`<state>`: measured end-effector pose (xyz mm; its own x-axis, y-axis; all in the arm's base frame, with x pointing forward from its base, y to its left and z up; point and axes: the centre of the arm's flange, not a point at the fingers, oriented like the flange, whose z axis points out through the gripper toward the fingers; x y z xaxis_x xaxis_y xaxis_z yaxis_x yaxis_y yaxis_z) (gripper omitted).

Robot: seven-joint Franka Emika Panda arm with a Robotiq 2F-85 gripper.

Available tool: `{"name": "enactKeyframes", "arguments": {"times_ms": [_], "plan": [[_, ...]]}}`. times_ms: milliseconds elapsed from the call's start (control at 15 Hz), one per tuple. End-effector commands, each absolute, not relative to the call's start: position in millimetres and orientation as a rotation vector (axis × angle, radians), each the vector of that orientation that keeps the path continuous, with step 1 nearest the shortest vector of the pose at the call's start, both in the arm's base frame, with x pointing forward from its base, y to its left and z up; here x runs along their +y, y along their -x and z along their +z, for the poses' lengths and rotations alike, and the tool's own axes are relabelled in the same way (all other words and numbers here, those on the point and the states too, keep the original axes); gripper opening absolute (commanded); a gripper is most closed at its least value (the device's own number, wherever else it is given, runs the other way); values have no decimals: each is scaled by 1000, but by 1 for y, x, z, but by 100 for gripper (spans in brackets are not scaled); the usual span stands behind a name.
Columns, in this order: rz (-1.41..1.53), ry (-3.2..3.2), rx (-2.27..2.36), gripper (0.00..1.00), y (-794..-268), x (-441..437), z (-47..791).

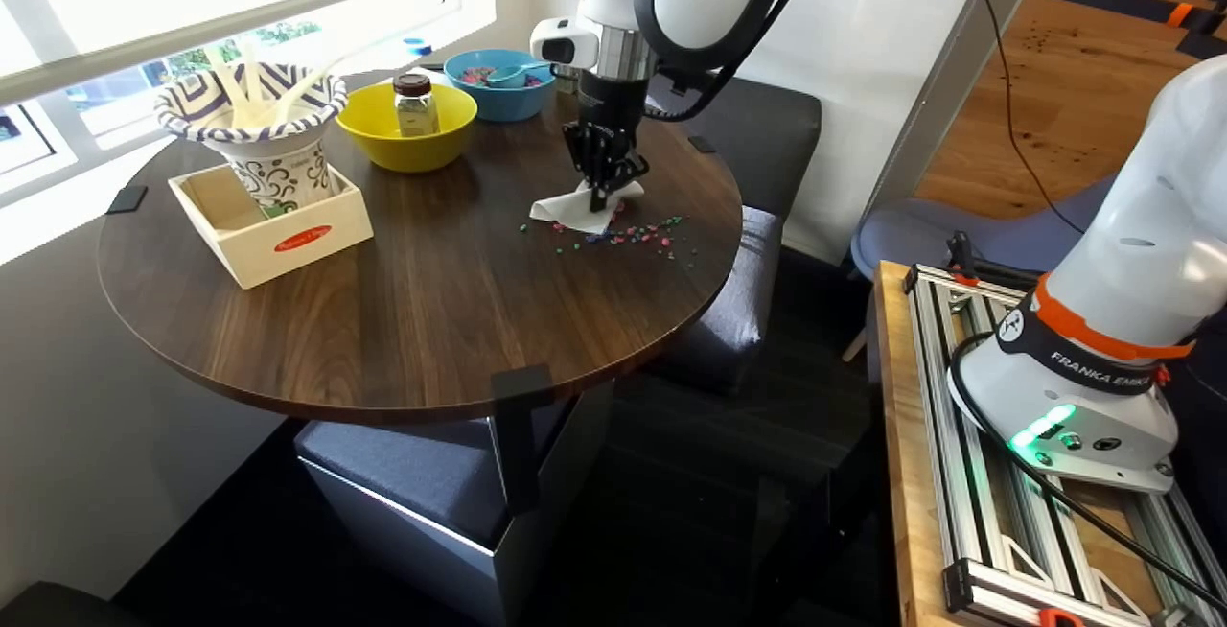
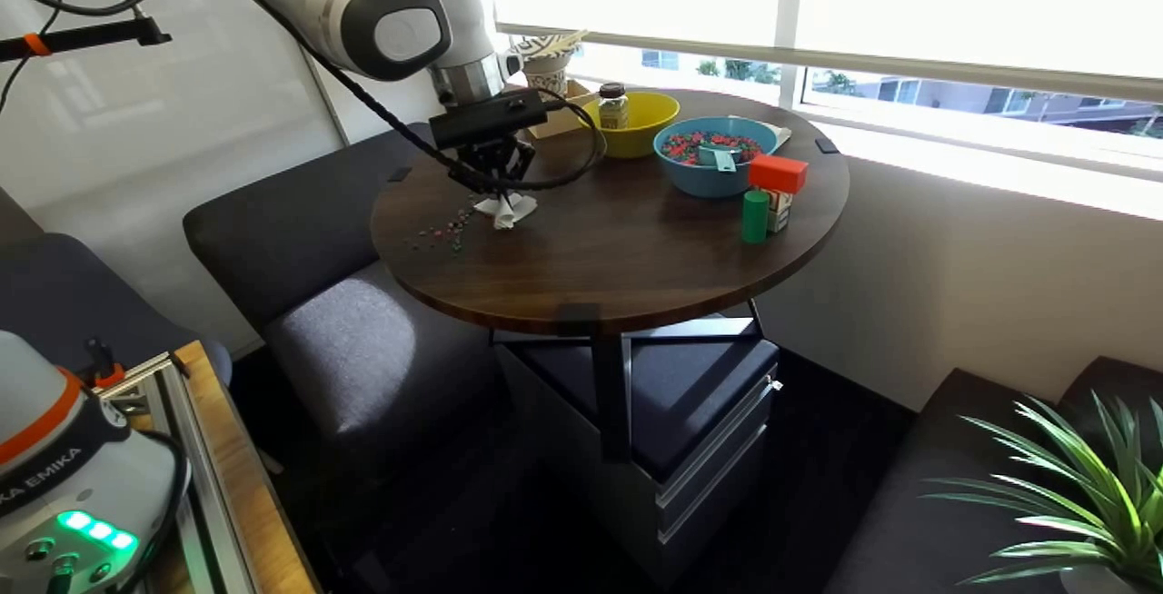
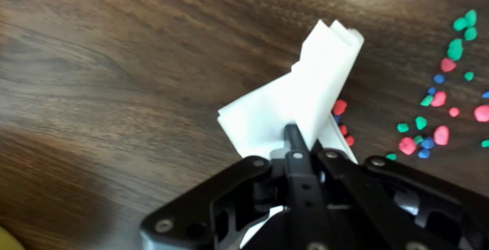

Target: Use the napkin to move the cereal on the table

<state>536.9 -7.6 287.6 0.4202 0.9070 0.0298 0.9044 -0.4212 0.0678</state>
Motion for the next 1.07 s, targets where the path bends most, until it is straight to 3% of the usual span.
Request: {"name": "enactKeyframes", "arguments": {"times_ms": [0, 1000], "plan": [[94, -2613, 1670, 2, -535, -8, 287], [-60, -2474, 1974, 0, -479, 17, 261]]}}
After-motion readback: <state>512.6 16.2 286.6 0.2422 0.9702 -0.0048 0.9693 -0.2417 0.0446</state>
